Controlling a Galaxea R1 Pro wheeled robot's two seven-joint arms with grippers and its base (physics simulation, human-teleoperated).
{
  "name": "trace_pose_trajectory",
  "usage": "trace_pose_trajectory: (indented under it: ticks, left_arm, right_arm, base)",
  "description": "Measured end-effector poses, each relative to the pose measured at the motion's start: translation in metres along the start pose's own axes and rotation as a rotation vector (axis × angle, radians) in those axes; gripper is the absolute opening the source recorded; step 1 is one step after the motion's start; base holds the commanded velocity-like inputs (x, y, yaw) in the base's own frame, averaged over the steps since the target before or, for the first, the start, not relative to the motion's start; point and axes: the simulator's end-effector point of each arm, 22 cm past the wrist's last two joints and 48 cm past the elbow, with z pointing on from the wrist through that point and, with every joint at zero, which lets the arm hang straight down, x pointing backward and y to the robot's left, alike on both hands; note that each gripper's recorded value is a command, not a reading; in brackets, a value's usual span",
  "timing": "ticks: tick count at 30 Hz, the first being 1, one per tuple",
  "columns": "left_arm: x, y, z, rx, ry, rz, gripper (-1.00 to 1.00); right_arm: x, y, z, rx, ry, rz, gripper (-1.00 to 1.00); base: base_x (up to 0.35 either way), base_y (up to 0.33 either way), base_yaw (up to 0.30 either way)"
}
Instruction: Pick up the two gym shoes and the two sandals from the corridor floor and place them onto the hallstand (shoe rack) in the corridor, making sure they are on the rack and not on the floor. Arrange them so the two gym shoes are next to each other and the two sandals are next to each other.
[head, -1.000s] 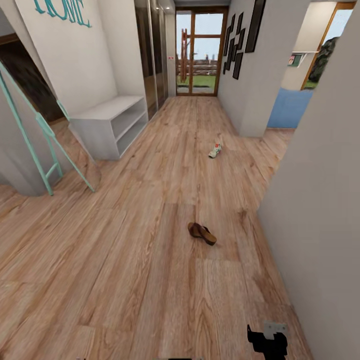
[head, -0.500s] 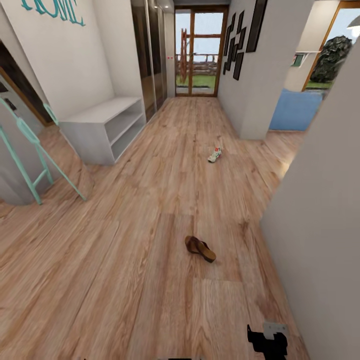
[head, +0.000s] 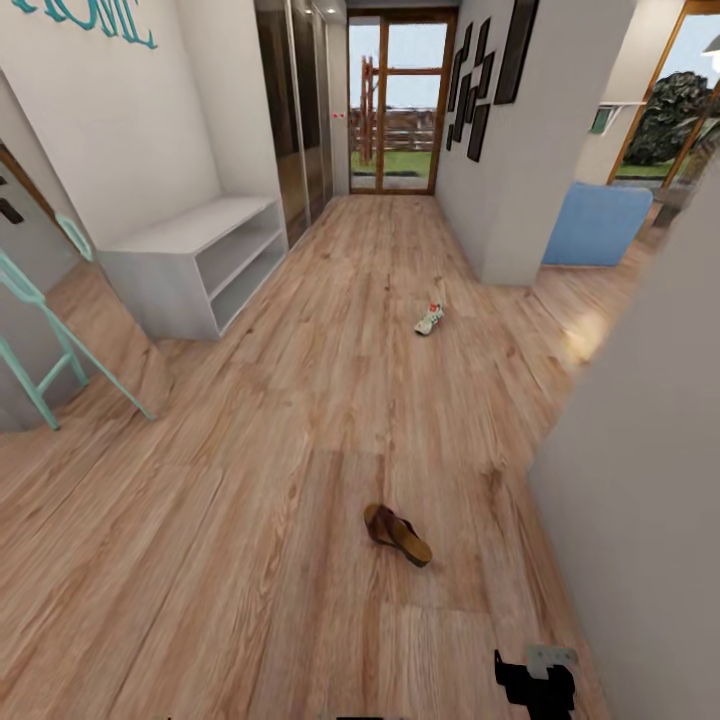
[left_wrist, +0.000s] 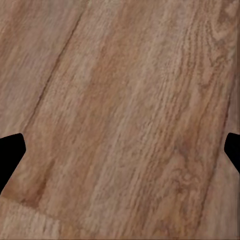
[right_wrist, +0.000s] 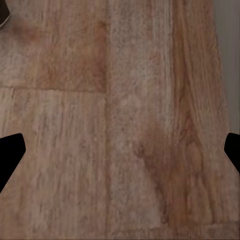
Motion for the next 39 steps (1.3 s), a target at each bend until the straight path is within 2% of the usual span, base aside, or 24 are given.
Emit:
trace_pose_trajectory:
  ticks: [9, 19, 29, 39]
  left_arm:
    - [0.0001, -0.0002, 0.0000, 0.000, 0.000, 0.000, 1.00]
    - [0.0003, -0.0001, 0.0000, 0.000, 0.001, -0.001, 1.00]
    - [0.0000, 0.0009, 0.0000, -0.002, 0.000, 0.000, 1.00]
    - [-0.0001, 0.0012, 0.0002, -0.002, 0.000, 0.000, 1.00]
  right_arm:
    - [0.0000, 0.0031, -0.0004, -0.003, 0.000, 0.002, 1.00]
    - [0.0000, 0.0031, -0.0004, -0.002, 0.000, 0.002, 1.00]
    - [0.0001, 0.0032, -0.0003, -0.003, 0.001, 0.002, 1.00]
    - [0.0003, 0.0032, -0.0002, -0.003, 0.001, 0.002, 1.00]
  base:
    - [0.333, -0.022, 0.000]
    - [0.286, -0.149, 0.019]
    - [0.242, -0.145, 0.226]
    - [0.029, -0.017, 0.221]
